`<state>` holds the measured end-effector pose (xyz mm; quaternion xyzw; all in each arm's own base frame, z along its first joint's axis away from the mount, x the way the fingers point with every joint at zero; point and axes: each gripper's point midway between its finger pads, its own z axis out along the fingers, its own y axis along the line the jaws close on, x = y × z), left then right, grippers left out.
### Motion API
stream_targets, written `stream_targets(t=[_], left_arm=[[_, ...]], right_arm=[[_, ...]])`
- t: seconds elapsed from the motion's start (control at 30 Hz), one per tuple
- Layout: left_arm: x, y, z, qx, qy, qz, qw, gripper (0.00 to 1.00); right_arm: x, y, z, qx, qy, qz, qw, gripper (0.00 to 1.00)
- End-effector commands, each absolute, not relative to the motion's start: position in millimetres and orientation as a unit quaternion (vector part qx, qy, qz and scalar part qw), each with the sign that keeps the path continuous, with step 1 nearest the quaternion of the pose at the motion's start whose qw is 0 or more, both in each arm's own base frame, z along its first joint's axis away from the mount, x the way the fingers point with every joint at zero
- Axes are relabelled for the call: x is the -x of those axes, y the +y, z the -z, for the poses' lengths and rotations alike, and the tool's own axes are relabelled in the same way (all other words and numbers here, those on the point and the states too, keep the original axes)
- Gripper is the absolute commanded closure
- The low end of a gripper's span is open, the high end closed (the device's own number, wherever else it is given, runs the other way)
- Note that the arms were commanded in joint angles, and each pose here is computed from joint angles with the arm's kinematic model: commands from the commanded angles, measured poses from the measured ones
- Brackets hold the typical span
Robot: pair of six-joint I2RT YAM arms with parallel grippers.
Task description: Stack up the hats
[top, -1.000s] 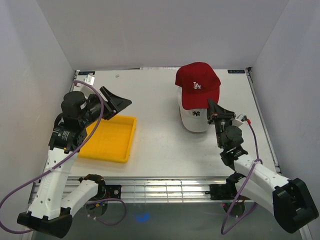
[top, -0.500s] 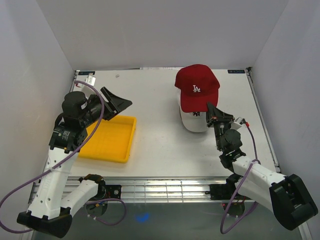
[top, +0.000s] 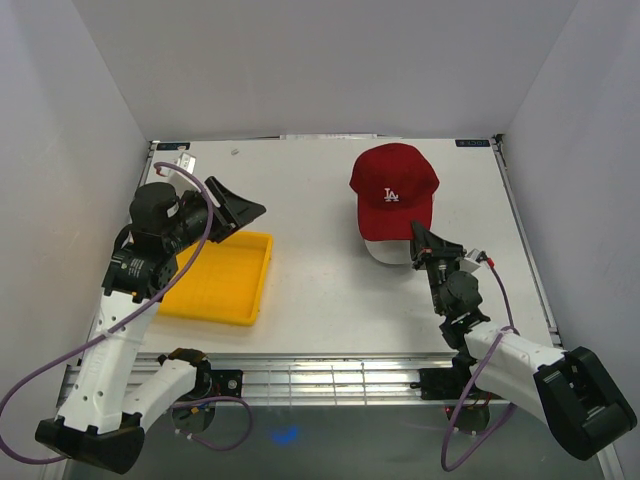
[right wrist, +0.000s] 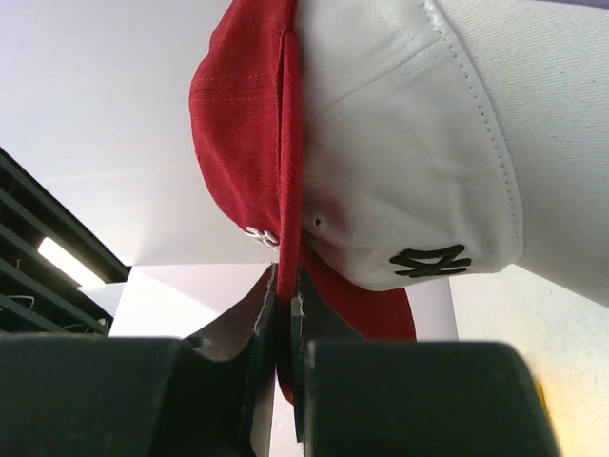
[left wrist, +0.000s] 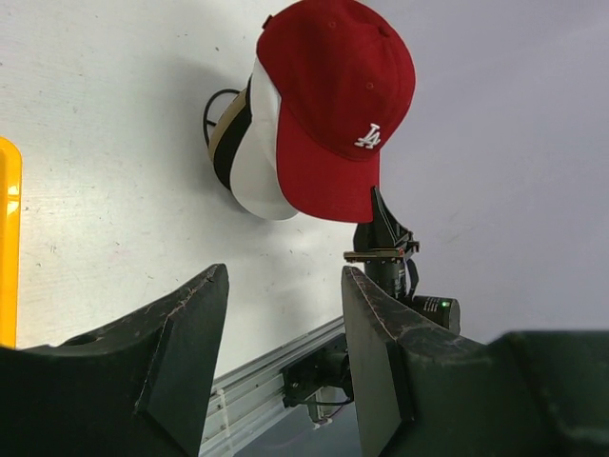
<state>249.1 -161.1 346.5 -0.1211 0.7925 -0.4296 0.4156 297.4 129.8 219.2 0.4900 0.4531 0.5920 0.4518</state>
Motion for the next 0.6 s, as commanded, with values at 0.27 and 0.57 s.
stream_targets(t=[0.27, 0.57], left_arm=[[-250.5, -159.4, -332.9, 0.117, 0.803, 0.414, 0.412, 0.39], [-251.2, -157.5, -323.1, 0.12, 0.811, 0.403, 0.407, 0.39]], right_arm=[[-293.1, 119.7, -174.2, -0.524, 0.488, -0.538, 0.444, 0.92], [-289.1, 116.5, -132.8, -0.545, 0.542, -0.479, 0.424, 0.92]])
